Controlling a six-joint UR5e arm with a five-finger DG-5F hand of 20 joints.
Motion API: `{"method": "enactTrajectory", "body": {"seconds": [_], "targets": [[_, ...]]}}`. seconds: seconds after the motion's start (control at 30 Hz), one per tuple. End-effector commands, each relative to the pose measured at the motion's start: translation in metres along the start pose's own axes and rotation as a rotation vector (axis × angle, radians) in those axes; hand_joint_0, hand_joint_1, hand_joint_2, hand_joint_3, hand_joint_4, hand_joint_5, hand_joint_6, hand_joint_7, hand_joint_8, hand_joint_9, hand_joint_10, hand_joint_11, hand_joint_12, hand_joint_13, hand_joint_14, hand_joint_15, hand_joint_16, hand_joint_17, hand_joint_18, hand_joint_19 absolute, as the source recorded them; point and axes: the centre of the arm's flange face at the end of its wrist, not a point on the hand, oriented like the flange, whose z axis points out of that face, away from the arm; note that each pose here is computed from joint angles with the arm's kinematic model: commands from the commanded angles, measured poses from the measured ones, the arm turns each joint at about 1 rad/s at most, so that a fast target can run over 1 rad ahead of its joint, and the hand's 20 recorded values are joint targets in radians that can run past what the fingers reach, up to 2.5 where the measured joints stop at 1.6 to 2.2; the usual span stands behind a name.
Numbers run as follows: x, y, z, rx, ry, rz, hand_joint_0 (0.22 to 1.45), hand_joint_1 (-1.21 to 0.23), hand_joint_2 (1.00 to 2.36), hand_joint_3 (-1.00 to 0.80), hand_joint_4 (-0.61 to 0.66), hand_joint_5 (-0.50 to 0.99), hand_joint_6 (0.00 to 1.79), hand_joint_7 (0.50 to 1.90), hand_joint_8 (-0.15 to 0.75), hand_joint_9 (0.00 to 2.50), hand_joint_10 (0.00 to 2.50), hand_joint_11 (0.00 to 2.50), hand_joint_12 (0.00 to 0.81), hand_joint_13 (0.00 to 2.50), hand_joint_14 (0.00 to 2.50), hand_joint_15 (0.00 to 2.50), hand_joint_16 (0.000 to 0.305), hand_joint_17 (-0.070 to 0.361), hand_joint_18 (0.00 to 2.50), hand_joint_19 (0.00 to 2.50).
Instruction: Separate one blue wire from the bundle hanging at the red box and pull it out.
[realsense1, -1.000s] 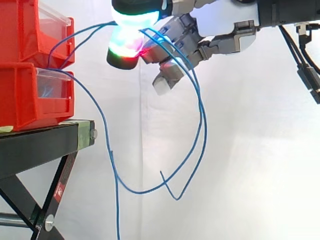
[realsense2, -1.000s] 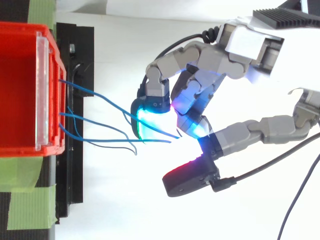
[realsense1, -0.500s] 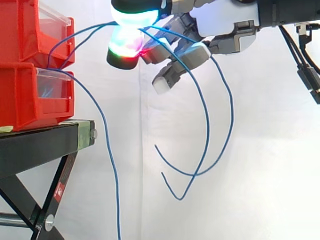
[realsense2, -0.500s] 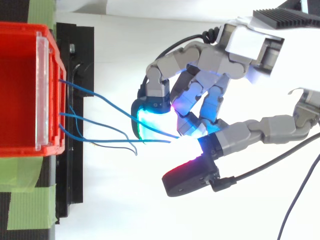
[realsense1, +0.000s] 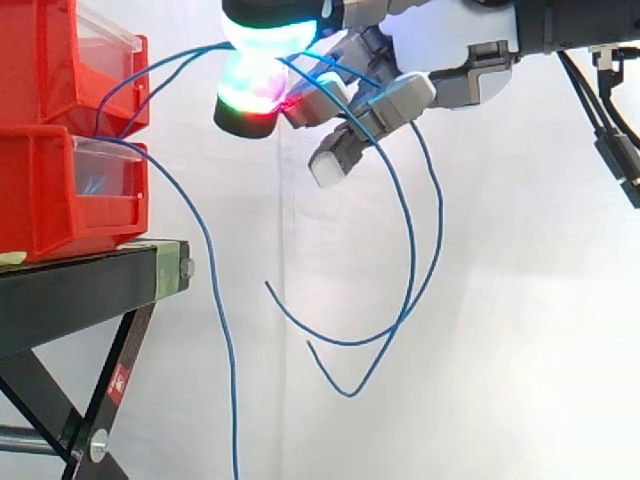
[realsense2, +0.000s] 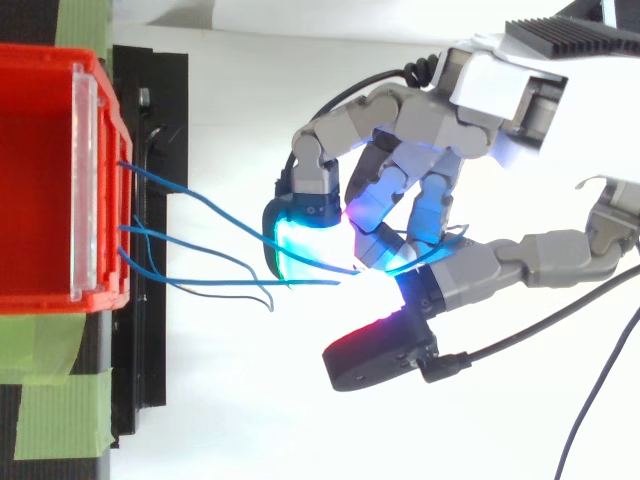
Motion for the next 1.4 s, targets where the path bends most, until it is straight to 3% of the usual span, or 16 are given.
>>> {"method": "enactTrajectory", "body": {"seconds": [0.0, 0.17, 0.27, 0.57, 0.63, 0.9, 1.13, 1.37], "targets": [[-0.0006, -0.0007, 0.0002, 0.001, -0.001, -0.001, 0.64, -0.72, 1.02, -0.29, 0.19, -0.19, 0.91, 1.12, 0.388, 1.12, 0.0, 1.69, 0.388, 1.65, 0.03, 1.58, 0.056, 0.126, 0.86, 0.64], [0.0002, -0.0002, 0.0001, 0.0, 0.0, -0.001, 0.67, -0.82, 1.01, -0.33, 0.16, -0.18, 0.91, 1.08, 0.369, 1.08, 0.0, 1.71, 0.386, 1.58, 0.04, 1.59, 0.055, 0.124, 0.84, 0.63], [0.0002, -0.0002, 0.0001, 0.0, 0.0, -0.001, 0.7, -0.93, 1.01, -0.37, 0.18, -0.19, 0.91, 1.13, 0.37, 1.06, 0.0, 1.7, 0.385, 1.56, 0.01, 1.6, 0.055, 0.123, 0.84, 0.61], [0.0003, -0.0001, 0.0001, 0.0, 0.001, -0.001, 0.73, -0.96, 1.0, -0.5, 0.2, -0.19, 0.91, 1.1, 0.364, 1.05, 0.01, 1.69, 0.385, 1.54, 0.0, 1.58, 0.055, 0.123, 0.82, 0.57], [0.0003, -0.0001, 0.0001, 0.0, 0.001, -0.001, 0.72, -0.94, 1.0, -0.5, 0.2, -0.19, 0.91, 1.11, 0.367, 1.07, 0.01, 1.7, 0.385, 1.54, 0.0, 1.57, 0.054, 0.122, 0.82, 0.58], [-0.0002, 0.0005, -0.0002, -0.002, 0.001, 0.0, 0.6, -0.62, 1.0, -0.49, 0.23, -0.17, 0.9, 1.12, 0.386, 1.19, 0.01, 1.69, 0.386, 1.59, 0.09, 1.56, 0.055, 0.124, 0.84, 0.66], [-0.0004, 0.0005, -0.0002, -0.001, -0.001, 0.0, 0.57, -0.54, 1.0, -0.49, 0.23, -0.17, 0.89, 1.11, 0.392, 1.21, 0.01, 1.68, 0.392, 1.58, 0.13, 1.53, 0.057, 0.128, 0.86, 0.67], [0.0002, -0.0001, 0.0002, -0.001, -0.001, 0.0, 0.6, -0.56, 1.0, -0.47, 0.23, -0.17, 0.89, 1.12, 0.388, 1.27, 0.01, 1.71, 0.384, 1.6, 0.12, 1.54, 0.056, 0.125, 0.89, 0.69]]}}
